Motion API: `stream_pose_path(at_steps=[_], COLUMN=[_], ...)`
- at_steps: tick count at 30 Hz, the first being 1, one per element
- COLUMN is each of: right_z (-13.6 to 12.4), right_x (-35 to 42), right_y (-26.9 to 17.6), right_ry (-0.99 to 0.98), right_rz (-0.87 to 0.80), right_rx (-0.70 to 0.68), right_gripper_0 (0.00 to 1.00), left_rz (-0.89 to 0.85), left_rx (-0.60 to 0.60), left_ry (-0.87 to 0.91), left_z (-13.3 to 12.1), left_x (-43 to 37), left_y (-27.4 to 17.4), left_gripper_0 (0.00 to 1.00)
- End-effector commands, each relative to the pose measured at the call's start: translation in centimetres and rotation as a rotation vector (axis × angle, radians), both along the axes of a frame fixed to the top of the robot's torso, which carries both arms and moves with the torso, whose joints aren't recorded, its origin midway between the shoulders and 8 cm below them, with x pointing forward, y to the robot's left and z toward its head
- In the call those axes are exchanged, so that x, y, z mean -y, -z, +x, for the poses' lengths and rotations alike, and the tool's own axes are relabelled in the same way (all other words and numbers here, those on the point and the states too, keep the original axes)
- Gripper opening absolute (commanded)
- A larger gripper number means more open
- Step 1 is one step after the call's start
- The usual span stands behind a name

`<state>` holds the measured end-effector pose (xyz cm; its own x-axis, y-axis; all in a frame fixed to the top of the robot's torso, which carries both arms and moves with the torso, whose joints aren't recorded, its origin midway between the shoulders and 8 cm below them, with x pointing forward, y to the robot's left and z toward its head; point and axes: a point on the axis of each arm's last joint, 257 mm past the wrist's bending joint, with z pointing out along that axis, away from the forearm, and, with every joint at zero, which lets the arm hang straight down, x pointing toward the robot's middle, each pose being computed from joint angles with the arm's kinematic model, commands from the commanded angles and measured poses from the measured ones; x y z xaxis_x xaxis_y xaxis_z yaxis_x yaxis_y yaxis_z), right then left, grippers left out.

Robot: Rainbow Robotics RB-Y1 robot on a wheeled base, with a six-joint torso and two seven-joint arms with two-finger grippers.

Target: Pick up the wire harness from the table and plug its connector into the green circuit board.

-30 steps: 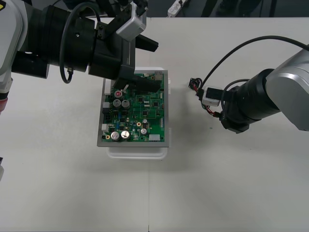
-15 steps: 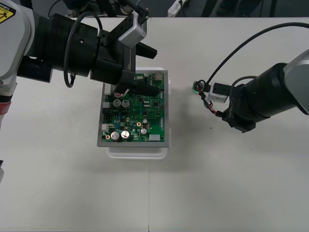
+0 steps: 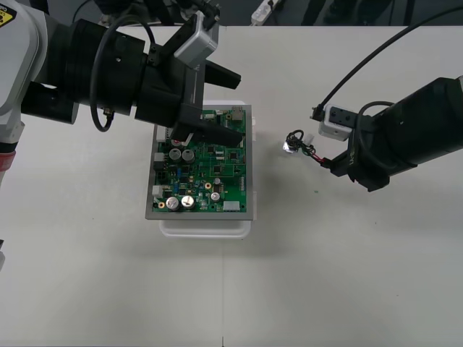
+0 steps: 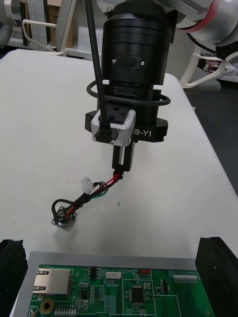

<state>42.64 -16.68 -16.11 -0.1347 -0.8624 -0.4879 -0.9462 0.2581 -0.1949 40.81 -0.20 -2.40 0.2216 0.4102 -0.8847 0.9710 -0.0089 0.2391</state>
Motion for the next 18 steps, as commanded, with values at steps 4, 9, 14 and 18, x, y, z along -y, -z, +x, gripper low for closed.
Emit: stream_pose_path(at_steps=[4, 9, 14, 18], right_z=[-0.1, -0.9, -1.9, -2.8], right_x=[0.2, 0.1, 0.0, -0.6], right_y=[-5.5, -7.0, -7.5, -8.1], right_ry=[-0.045, -0.063, -0.082, -0.101], right_rz=[0.057, 0.096, 0.119, 0.149], right_rx=[0.069, 0.054, 0.027, 0.001], right_gripper_0=[0.00, 0.00, 0.00, 0.00], left_rz=[-0.002, 0.002, 0.008, 0.029], left_rx=[-0.020, -0.043, -0.060, -0.071], left_ry=[0.011, 0.046, 0.081, 0.110], left_z=[-0.7, -1.8, -2.9, -3.9], left_x=[-1.0, -1.9, -3.2, -4.8], left_y=[-1.8, -2.1, -2.6, -2.9], left_gripper_0=[1.00, 1.00, 1.00, 1.00])
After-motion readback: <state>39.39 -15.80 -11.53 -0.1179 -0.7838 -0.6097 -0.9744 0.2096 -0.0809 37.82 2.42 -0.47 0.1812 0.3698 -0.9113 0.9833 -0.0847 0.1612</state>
